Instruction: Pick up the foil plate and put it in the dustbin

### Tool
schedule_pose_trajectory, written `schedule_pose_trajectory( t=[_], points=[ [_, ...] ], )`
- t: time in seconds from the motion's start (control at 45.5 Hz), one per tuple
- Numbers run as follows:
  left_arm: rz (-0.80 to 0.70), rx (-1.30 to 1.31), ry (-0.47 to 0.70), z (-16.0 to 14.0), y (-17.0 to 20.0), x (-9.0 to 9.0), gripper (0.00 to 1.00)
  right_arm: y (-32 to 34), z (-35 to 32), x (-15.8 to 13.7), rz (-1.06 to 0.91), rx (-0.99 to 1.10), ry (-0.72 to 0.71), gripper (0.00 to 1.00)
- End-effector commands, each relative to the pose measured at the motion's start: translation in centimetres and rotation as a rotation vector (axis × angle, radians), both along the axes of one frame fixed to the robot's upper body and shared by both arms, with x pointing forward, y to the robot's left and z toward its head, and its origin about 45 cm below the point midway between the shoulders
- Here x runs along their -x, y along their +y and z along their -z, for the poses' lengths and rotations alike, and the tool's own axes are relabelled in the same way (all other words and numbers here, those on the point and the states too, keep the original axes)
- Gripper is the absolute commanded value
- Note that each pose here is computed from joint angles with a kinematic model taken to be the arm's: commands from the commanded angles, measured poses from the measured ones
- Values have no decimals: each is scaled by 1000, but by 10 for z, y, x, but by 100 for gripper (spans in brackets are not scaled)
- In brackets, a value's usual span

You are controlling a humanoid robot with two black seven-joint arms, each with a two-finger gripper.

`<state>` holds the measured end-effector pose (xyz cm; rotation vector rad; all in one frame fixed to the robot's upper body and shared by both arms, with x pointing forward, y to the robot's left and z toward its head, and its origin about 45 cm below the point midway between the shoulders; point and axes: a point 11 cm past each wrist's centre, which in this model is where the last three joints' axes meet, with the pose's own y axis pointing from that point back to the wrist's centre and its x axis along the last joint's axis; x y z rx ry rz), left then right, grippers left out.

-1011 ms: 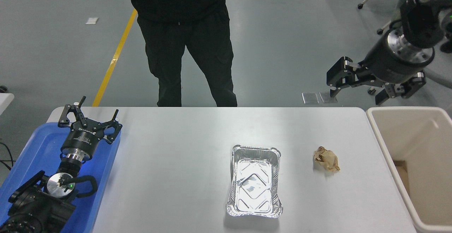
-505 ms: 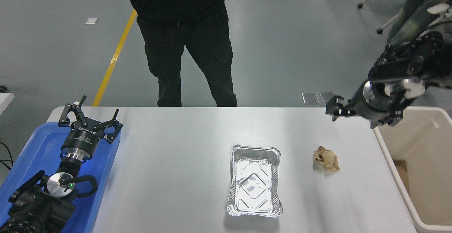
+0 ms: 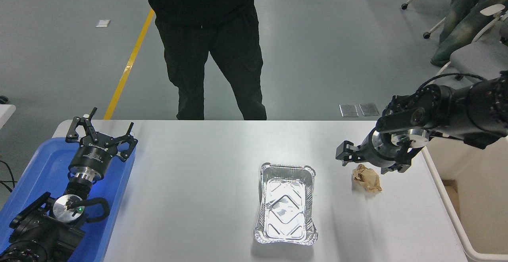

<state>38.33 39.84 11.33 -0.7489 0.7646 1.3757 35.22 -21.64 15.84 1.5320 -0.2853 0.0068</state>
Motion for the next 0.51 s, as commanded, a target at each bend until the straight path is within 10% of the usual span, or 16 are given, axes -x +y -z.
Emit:
schedule_pose_trajectory(
  t=[0.0, 0.484],
  points=[
    [1, 0, 0, 0, 0, 0, 99, 49, 34, 23, -68, -90, 64, 100],
    [6, -2, 0, -1, -1, -1, 99, 50, 66, 21, 1, -146, 48, 100]
  ],
)
